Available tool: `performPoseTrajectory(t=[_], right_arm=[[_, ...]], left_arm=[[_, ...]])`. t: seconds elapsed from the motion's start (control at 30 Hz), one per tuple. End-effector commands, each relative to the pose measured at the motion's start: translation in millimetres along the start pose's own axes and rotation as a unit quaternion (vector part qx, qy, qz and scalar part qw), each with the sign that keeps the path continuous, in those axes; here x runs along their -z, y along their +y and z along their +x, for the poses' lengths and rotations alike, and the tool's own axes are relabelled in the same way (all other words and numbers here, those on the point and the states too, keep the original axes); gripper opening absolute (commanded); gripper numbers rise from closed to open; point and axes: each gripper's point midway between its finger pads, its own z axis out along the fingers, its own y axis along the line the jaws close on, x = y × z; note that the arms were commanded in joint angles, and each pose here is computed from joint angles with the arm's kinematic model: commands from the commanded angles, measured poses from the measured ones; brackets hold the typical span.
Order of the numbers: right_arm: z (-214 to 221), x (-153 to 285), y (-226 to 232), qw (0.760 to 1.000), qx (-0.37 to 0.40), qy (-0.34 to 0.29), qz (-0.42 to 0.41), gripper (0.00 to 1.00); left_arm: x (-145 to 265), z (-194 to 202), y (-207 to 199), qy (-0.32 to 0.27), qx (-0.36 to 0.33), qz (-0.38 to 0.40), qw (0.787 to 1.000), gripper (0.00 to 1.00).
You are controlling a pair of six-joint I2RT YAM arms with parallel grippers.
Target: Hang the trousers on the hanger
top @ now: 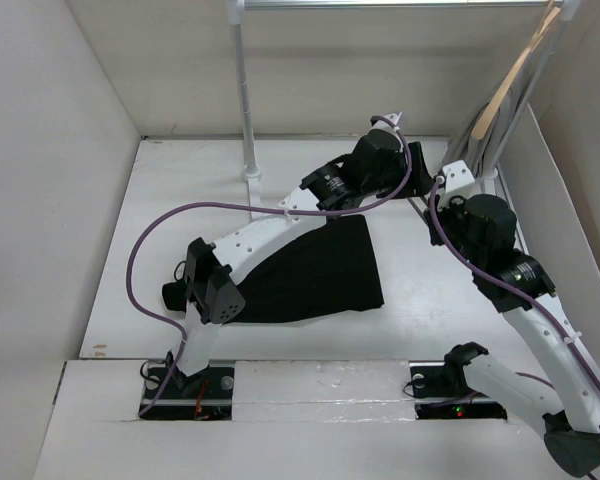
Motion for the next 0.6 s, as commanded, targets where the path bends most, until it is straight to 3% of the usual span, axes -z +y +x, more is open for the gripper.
performPoseTrajectory(t=[0.0,0.13,0.27,0.43,0.57], right_arm=[[-21.6,7.0,-1.8,0.999,-0.016,-0.041,0.021,0.0],[-25.0,10.2,7.4,0.998,-0.016,-0.052,0.018,0.0],[-17.2,6.1,9.6,0.999,0.002,-0.027,0.027,0.0],[-0.5,5.9,9.8,0.999,0.022,0.004,0.042,0.0],[11.7,6.5,8.6,0.998,0.029,0.019,0.049,0.0]], left_arm=[[-1.3,-8.2,-2.6,-0.028,0.021,0.0,0.999,0.58],[-5.6,-3.3,6.8,-0.029,0.034,-0.015,0.999,0.52],[-2.4,-8.5,3.7,-0.039,0.039,-0.012,0.998,0.28],[0.2,-1.9,8.0,-0.024,0.035,-0.019,0.999,0.29],[1.7,8.0,13.5,-0.005,0.031,-0.027,0.999,0.37]])
